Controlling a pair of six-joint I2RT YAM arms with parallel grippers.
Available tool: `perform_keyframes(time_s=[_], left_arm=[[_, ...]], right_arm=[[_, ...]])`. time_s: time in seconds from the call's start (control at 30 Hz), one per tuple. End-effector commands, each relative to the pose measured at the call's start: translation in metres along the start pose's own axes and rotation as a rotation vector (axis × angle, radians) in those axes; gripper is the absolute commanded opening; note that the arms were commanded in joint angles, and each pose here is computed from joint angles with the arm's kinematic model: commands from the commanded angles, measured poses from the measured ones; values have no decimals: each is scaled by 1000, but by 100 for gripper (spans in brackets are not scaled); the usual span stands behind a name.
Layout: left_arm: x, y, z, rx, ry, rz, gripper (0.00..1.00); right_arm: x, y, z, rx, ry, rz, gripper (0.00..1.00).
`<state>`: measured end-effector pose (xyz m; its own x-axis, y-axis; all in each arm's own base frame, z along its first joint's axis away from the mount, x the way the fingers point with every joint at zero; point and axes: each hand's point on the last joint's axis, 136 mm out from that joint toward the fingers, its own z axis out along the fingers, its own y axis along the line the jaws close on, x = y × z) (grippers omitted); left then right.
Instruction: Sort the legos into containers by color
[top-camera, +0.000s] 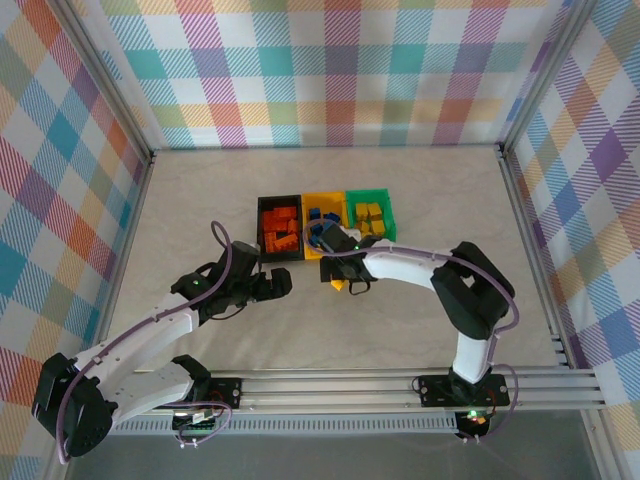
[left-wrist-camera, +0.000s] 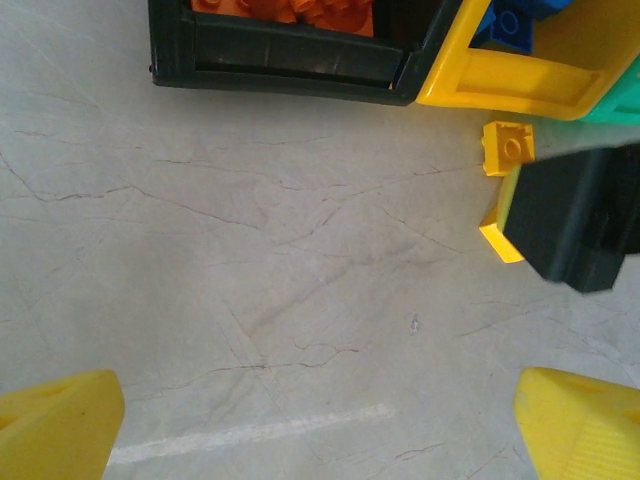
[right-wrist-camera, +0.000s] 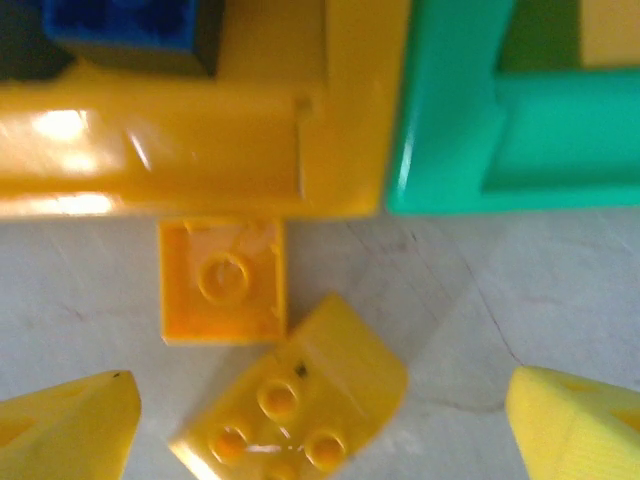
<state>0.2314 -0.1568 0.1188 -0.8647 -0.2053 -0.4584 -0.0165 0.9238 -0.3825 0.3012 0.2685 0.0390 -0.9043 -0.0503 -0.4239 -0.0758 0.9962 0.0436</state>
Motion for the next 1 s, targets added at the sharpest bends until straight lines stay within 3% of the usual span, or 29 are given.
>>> perform_keyframes(time_s=[0.0, 0.2, 0.53, 0.73, 0.97], left_arm=[[-1, 1, -1, 12, -6, -20, 100], [-3, 2, -2, 13, -12, -20, 100], [-4, 2, -1, 12, -8, -24, 100], [-2, 4, 0, 5, -3, -24, 100], [-1, 5, -1, 3, 4, -32, 100]], right_arm=[[13, -14, 7, 88, 42, -9, 84], [36, -32, 9, 116, 87, -20, 58], [25, -39, -15, -1, 12, -28, 32], [-24, -46, -65, -94, -113, -6, 30], [-103, -63, -38, -91, -109, 92, 33]])
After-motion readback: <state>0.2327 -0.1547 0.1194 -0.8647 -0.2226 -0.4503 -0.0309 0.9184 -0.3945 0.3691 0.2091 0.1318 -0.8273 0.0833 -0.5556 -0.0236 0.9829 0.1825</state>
